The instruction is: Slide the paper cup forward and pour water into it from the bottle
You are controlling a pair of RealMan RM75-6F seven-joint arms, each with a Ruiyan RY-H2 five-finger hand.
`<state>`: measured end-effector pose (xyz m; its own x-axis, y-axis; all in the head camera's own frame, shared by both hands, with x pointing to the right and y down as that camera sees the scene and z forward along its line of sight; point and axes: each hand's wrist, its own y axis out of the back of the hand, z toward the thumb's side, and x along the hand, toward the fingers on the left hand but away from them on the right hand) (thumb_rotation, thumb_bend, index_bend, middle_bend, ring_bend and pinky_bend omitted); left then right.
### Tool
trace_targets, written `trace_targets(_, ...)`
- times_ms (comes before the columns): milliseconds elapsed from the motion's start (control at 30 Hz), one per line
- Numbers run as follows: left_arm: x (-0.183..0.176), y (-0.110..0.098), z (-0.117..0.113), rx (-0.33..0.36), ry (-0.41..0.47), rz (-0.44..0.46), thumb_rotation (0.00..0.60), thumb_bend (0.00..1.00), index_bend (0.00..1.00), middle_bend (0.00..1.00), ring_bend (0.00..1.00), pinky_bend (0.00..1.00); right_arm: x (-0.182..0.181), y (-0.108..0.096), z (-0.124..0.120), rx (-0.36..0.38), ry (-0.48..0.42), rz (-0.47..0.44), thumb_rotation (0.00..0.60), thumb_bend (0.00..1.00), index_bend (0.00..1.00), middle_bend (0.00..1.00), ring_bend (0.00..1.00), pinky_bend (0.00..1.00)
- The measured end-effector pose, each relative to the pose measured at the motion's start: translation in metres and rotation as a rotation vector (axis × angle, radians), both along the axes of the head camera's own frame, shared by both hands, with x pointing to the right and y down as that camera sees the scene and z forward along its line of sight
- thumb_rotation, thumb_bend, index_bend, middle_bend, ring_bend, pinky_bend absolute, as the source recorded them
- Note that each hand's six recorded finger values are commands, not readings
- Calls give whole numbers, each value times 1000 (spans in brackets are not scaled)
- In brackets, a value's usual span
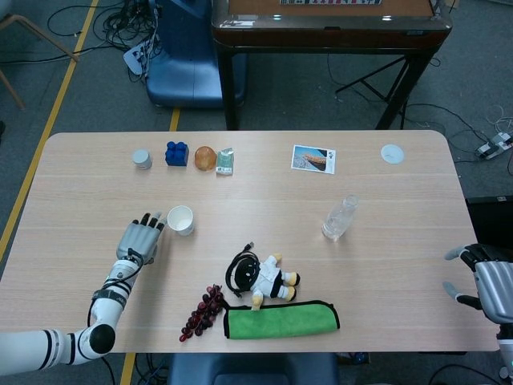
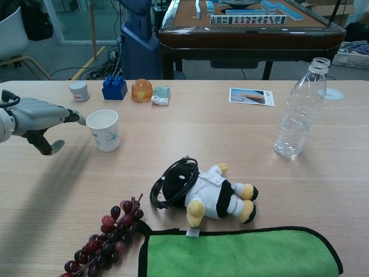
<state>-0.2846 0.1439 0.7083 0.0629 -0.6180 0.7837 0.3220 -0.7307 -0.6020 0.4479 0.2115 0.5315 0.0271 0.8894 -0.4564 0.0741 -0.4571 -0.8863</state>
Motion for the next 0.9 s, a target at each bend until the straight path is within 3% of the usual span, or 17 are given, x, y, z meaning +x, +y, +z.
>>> trace_targets(267, 24, 5, 5, -11, 17, 39, 600, 544, 0, 0, 0, 197, -1, 0, -1, 2, -5, -2, 600, 179, 433, 381, 282, 442)
trace_targets(900, 65, -2, 20, 40, 57, 120, 600, 545, 0, 0, 0, 197, -1, 0, -6, 12, -19, -2, 600, 179, 433, 381, 282, 442)
